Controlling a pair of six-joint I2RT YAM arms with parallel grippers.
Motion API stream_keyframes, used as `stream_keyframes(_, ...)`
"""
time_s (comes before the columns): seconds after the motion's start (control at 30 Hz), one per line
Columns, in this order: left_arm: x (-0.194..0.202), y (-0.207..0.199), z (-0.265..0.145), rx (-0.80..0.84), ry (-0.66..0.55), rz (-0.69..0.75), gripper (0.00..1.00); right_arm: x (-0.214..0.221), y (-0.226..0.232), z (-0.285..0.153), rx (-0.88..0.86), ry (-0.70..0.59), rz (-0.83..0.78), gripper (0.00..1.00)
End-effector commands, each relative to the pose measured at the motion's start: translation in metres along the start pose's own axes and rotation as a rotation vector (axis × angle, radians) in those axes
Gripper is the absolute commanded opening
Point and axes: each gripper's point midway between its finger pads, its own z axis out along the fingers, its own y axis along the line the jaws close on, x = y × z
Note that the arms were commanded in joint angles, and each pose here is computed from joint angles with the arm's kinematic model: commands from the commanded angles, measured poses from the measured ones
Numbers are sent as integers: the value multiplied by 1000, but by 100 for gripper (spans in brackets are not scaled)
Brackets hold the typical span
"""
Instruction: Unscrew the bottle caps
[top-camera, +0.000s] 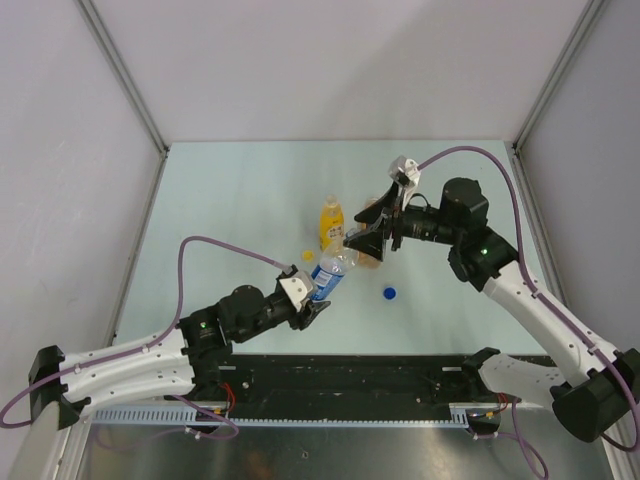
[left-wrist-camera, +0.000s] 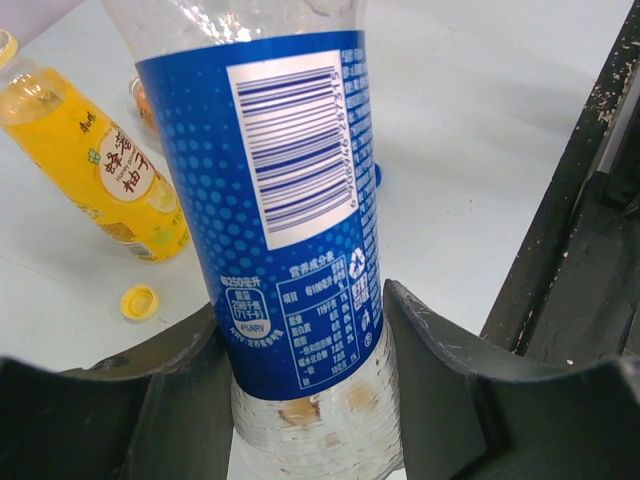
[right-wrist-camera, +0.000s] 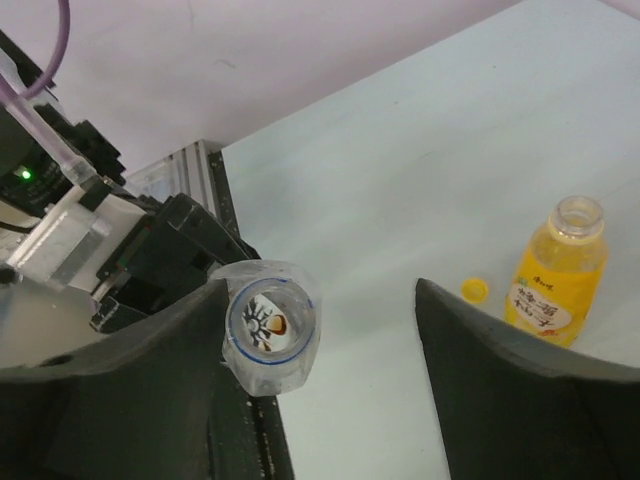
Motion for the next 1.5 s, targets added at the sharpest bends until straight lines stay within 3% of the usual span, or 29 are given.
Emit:
stream_keyframes(0.0, -18, 0, -1, 2, -50, -8, 0, -4, 8, 2, -47, 0, -27, 66)
stream_keyframes(0.13, -19, 0, 0, 3, -50, -8, 0, -6, 9, 1, -48, -4, -31, 14)
stream_keyframes(0.23, -19, 1, 0, 1, -49, -6, 0, -6, 8, 0, -33, -5, -35, 2)
stream_keyframes(0.57, -20, 2, 2, -7, -43, -6, 0, -9, 9, -4, -23, -12, -46, 0)
stream_keyframes(0.63, -21, 2, 2, -10, -44, -7, 5, -8, 9, -5, -18, -9, -46, 0)
stream_keyframes(0.67, -21, 3, 3, -11, -45, -7, 21, -8, 9, -5, -15, -9, -47, 0)
stream_keyframes(0.7, -22, 3, 3, -13, -44, -10, 53, -8, 9, -5, -13, -9, -49, 0)
stream_keyframes(0.73, -21, 3, 3, -15, -43, -14, 76, -7, 8, -6, -9, -7, -49, 0)
stream_keyframes(0.77, -21, 3, 4, -15, -41, -17, 88, -8, 8, -6, -7, -7, -52, 0)
stream_keyframes(0.83, -23, 2, 5, -14, -41, -18, 96, -7, 8, -6, -2, -6, -52, 0)
stream_keyframes(1.13, -35, 4, 1, -19, -73, -20, 99, -5, 2, -7, 28, 0, -62, 0)
stream_keyframes(1.47, -50, 24, -20, -119, -139, -62, 99, 7, -34, -7, 207, 39, -65, 0)
